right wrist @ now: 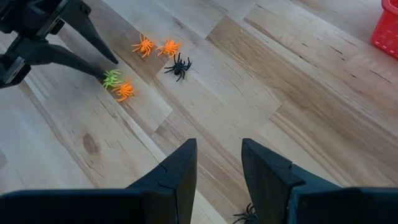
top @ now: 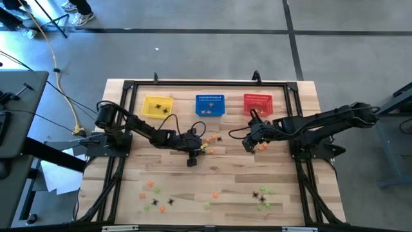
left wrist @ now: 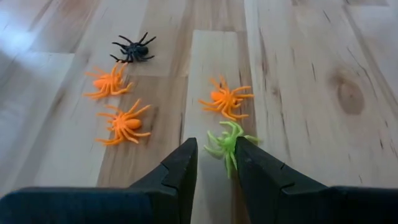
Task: Sort Halloween decoration
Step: Put the green spider toy into the red basket
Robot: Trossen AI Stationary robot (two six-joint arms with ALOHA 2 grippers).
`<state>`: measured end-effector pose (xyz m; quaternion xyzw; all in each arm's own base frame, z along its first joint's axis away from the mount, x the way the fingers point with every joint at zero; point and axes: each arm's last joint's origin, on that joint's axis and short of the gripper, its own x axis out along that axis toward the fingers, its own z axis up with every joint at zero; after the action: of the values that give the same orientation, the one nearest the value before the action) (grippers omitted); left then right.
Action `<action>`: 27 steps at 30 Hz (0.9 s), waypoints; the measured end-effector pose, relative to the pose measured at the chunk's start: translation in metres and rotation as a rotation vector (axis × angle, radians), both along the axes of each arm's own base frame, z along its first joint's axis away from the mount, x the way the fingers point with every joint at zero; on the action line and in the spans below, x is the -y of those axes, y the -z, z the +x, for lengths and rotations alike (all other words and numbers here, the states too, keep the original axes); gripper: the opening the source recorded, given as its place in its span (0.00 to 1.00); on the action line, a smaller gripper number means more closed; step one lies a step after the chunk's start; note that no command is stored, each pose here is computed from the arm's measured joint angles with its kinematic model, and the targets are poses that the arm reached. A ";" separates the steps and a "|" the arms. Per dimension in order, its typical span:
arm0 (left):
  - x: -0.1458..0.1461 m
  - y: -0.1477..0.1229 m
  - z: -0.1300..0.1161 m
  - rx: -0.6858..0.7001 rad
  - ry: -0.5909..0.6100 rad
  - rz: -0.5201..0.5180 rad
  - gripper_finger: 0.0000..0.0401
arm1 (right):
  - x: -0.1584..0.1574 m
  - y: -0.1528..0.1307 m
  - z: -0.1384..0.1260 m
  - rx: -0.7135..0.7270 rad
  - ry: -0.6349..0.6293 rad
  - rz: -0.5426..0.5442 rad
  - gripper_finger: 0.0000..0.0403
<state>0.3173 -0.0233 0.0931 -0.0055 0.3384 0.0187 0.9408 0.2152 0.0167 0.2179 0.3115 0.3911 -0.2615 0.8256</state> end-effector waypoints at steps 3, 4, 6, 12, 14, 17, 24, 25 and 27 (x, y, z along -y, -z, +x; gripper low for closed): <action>-0.001 -0.001 0.000 0.004 -0.013 0.015 0.25 | 0.000 0.000 0.000 0.000 0.000 0.000 0.31; -0.001 -0.002 0.000 0.005 -0.012 0.025 0.25 | 0.000 0.000 0.000 0.000 0.000 0.000 0.31; -0.001 -0.005 -0.001 0.011 -0.009 0.050 0.25 | 0.000 0.000 0.000 0.000 0.000 0.000 0.31; -0.001 -0.016 -0.001 0.043 0.004 0.071 0.25 | 0.000 0.000 0.000 0.000 0.000 0.000 0.31; 0.000 -0.014 -0.002 0.026 0.004 0.052 0.25 | 0.000 0.000 0.000 0.000 0.000 0.000 0.31; 0.006 -0.012 -0.004 0.003 0.016 0.041 0.25 | 0.000 0.000 0.000 0.000 0.000 0.000 0.31; 0.010 -0.011 -0.005 -0.007 0.018 0.055 0.32 | 0.000 0.000 0.000 0.000 0.000 0.000 0.31; 0.009 -0.011 -0.005 -0.007 0.022 0.061 0.33 | 0.000 0.000 0.000 0.000 0.000 0.000 0.31; 0.008 -0.011 -0.005 -0.008 0.028 0.076 0.35 | 0.000 0.000 0.000 0.000 -0.001 0.000 0.31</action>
<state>0.3125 -0.0308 0.1045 0.0353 0.3413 0.0184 0.9391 0.2152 0.0168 0.2179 0.3115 0.3912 -0.2612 0.8257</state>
